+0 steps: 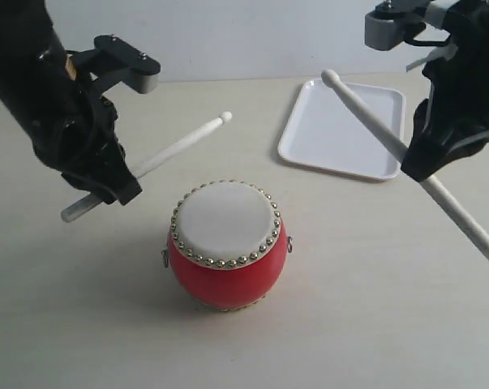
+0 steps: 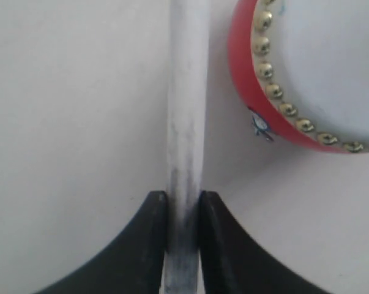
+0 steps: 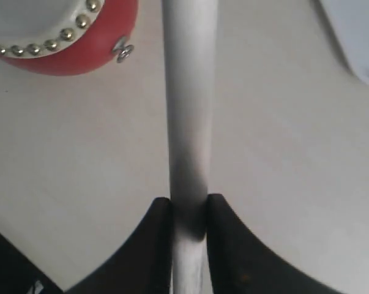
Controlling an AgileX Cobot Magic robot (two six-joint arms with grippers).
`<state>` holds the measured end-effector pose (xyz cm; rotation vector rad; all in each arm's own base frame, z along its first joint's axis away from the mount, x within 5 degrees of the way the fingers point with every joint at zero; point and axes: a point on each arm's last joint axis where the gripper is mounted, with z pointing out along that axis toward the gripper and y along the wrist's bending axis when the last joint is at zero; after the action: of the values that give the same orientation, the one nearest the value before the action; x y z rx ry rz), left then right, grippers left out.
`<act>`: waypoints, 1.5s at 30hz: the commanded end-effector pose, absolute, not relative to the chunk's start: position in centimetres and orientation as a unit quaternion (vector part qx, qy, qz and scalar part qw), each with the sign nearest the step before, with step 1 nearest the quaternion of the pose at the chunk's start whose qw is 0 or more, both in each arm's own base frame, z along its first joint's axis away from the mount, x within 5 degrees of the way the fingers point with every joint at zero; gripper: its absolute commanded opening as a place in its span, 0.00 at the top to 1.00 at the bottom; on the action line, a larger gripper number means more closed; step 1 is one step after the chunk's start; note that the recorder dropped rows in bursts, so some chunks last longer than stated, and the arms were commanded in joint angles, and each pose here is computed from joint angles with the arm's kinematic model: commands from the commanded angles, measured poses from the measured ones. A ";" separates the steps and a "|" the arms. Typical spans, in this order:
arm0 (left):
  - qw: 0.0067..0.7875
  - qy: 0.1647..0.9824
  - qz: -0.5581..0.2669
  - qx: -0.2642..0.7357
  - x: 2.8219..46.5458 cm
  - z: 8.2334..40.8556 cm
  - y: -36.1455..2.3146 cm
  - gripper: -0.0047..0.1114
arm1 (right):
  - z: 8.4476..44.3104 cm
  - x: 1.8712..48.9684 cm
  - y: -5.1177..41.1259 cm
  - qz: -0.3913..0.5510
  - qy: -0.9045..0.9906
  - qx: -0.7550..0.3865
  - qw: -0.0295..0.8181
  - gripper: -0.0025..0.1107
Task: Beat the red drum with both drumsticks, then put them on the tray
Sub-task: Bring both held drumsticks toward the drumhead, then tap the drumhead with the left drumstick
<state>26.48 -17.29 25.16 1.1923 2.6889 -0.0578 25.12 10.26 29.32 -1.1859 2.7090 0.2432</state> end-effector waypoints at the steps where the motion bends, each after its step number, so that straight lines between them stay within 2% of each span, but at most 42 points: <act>1: 0.132 0.913 -0.033 0.385 24.0 25.0 -15.9 0.96 | 28.2 23.0 10.2 0.118 0.914 -0.382 0.067 0.98; 9: 0.169 0.897 -0.052 0.404 19.9 25.5 -15.2 0.96 | 25.5 20.4 13.5 0.092 0.888 -0.451 0.002 0.98; 17: 0.154 0.885 -0.043 0.438 18.8 25.2 -16.0 0.96 | 24.1 21.2 14.3 0.031 0.906 -0.422 -0.024 0.98; 25: 0.138 0.885 -0.028 0.444 18.6 25.1 -15.7 0.96 | 24.9 23.2 16.1 0.036 0.903 -0.427 -0.005 0.98; 33: 0.120 0.900 -0.027 0.419 18.4 25.0 -15.4 0.96 | 25.0 21.2 18.6 0.033 0.877 -0.480 -0.006 0.98; 45: 0.106 0.910 -0.026 0.399 18.0 24.1 -15.1 0.96 | 24.9 21.2 18.5 0.022 0.874 -0.486 -0.005 0.98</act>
<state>18.28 -15.22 24.41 1.2027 2.6653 -0.0766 21.14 18.44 24.80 -1.5236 2.7649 0.0782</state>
